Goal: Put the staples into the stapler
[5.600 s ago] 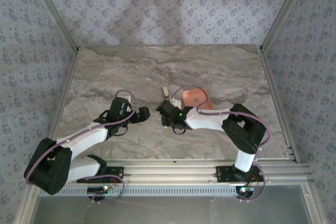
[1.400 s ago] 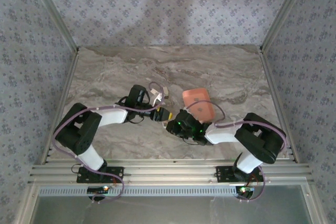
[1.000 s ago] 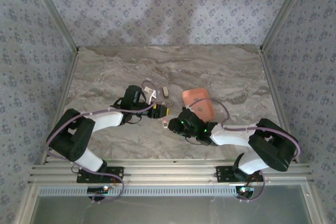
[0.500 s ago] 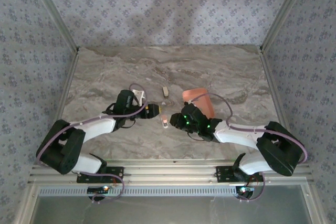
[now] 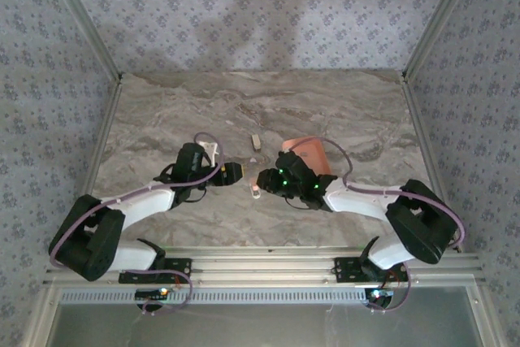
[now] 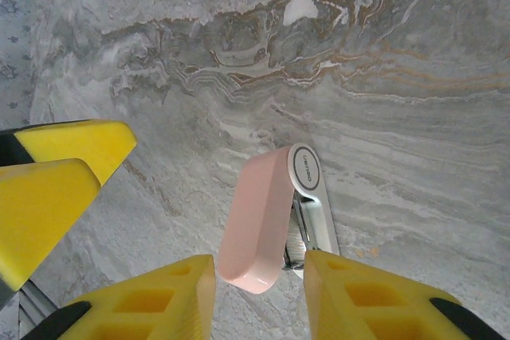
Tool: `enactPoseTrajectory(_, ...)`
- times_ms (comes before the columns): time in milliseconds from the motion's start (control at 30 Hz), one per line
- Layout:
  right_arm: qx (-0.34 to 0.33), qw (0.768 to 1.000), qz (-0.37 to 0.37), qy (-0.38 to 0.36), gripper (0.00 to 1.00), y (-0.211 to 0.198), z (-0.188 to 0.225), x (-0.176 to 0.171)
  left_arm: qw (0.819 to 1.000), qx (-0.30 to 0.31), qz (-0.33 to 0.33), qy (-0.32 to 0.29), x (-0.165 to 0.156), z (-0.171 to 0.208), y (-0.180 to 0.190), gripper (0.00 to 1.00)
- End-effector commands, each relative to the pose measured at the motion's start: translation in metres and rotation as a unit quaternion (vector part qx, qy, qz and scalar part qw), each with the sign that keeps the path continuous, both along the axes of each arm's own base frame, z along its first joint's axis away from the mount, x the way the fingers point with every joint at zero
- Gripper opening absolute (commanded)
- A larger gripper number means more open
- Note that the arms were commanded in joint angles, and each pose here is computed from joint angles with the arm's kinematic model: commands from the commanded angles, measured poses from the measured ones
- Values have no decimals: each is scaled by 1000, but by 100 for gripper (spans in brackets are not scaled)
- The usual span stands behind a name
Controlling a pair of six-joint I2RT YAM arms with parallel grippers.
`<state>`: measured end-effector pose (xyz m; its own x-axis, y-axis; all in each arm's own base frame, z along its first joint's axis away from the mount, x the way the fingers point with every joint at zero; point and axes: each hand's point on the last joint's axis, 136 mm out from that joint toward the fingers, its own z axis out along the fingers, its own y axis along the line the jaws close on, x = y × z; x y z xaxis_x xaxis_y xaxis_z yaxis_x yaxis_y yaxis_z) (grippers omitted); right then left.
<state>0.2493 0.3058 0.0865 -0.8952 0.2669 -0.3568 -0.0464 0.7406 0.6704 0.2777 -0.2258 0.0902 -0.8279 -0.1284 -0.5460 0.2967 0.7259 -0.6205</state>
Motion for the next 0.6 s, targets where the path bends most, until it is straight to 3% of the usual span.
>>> enactPoseTrajectory(0, 1, 1000, 16, -1, 35, 10, 3, 3, 1000, 2, 4, -17, 1, 7, 5, 73)
enactPoseTrajectory(567, -46, 997, 17, 56, 29, 3, -48, -15, 1000, 2, -4, -26, 0, 9, 5, 73)
